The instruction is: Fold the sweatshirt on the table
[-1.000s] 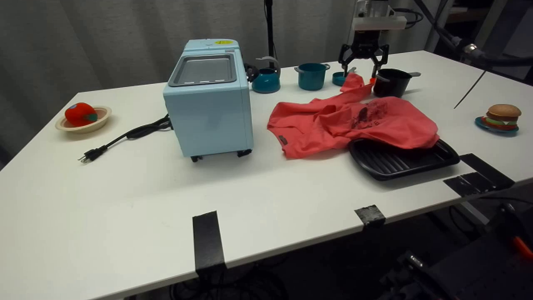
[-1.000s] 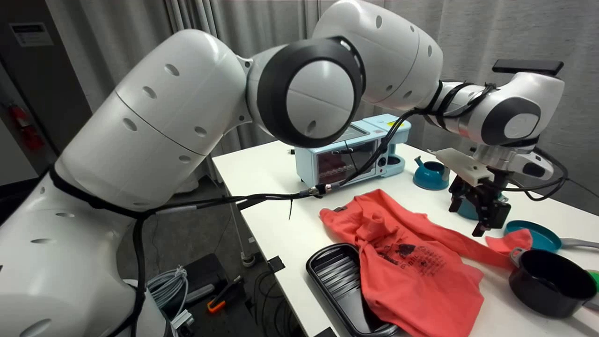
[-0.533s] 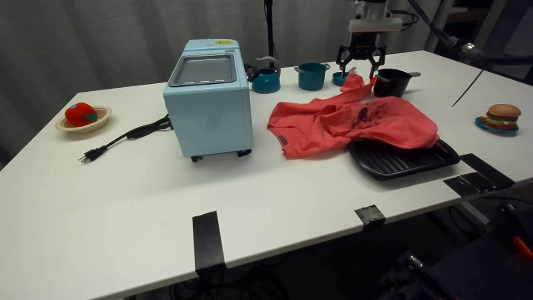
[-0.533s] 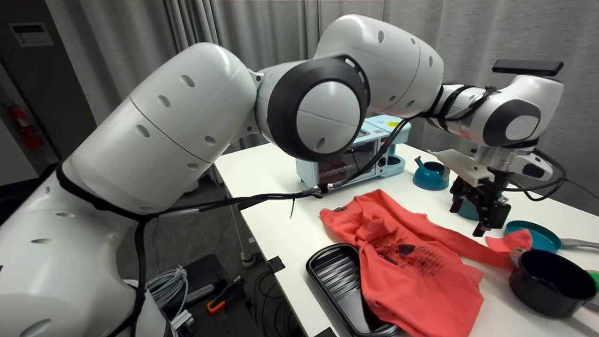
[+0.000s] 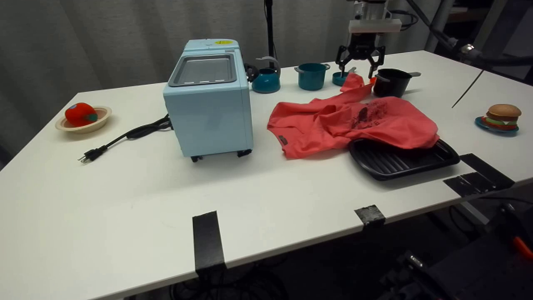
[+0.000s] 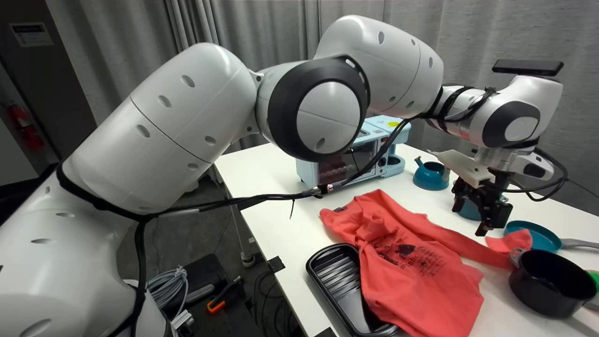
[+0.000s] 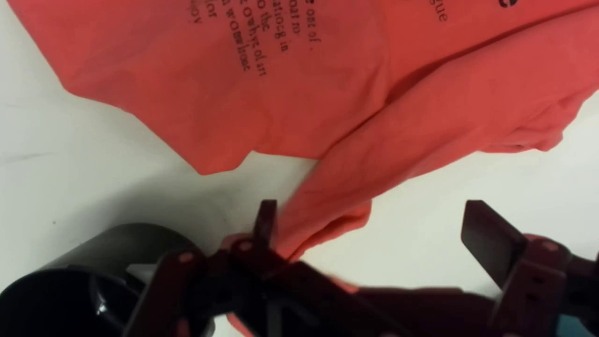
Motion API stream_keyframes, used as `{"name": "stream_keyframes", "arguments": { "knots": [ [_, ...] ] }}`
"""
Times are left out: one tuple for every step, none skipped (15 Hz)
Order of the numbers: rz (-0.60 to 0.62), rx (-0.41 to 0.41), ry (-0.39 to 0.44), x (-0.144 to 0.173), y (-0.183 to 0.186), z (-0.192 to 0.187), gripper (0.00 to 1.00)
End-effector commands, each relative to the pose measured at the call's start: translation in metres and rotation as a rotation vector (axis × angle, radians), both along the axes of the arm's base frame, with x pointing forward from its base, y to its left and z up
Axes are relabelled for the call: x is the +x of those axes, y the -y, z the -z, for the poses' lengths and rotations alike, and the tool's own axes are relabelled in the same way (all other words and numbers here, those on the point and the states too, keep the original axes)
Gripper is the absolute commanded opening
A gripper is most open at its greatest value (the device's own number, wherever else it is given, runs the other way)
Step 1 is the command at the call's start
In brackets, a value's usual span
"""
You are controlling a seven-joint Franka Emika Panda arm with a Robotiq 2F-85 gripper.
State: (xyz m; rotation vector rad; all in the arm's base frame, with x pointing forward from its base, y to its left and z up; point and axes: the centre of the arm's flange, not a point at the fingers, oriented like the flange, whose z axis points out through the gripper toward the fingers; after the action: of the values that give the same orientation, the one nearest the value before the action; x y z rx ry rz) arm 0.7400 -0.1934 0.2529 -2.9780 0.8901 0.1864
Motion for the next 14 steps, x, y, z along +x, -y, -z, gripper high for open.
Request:
{"name": "stream_keyframes", "arguments": {
  "knots": [
    [-0.001, -0.028, 0.073, 0.0044, 0.0019, 0.0, 1.0],
    [0.003, -0.031, 0.083, 0.0055, 0.0022, -0.0002, 1.0],
    [0.005, -0.033, 0.088, 0.006, 0.0026, -0.0002, 1.0],
    [0.007, -0.036, 0.086, 0.0058, 0.0028, 0.0003, 1.0],
    [0.01, -0.039, 0.082, 0.0053, 0.0031, 0.0012, 1.0],
    [0.016, -0.042, 0.076, 0.0046, 0.0031, 0.0017, 1.0],
    [0.024, -0.045, 0.067, 0.0038, 0.0033, 0.0024, 1.0],
    [0.027, -0.05, 0.062, 0.0034, 0.0038, 0.0031, 1.0],
    [0.03, -0.053, 0.059, 0.0027, 0.0043, 0.0031, 1.0],
    [0.037, -0.055, 0.055, 0.0023, 0.0045, 0.0034, 1.0],
    [0.044, -0.057, 0.052, 0.002, 0.0048, 0.0035, 1.0],
    [0.05, -0.061, 0.049, 0.0017, 0.0053, 0.0035, 1.0],
    [0.057, -0.066, 0.046, 0.0015, 0.0059, 0.0036, 1.0],
    [0.064, -0.076, 0.041, 0.0008, 0.0067, 0.0032, 1.0]
  ]
}}
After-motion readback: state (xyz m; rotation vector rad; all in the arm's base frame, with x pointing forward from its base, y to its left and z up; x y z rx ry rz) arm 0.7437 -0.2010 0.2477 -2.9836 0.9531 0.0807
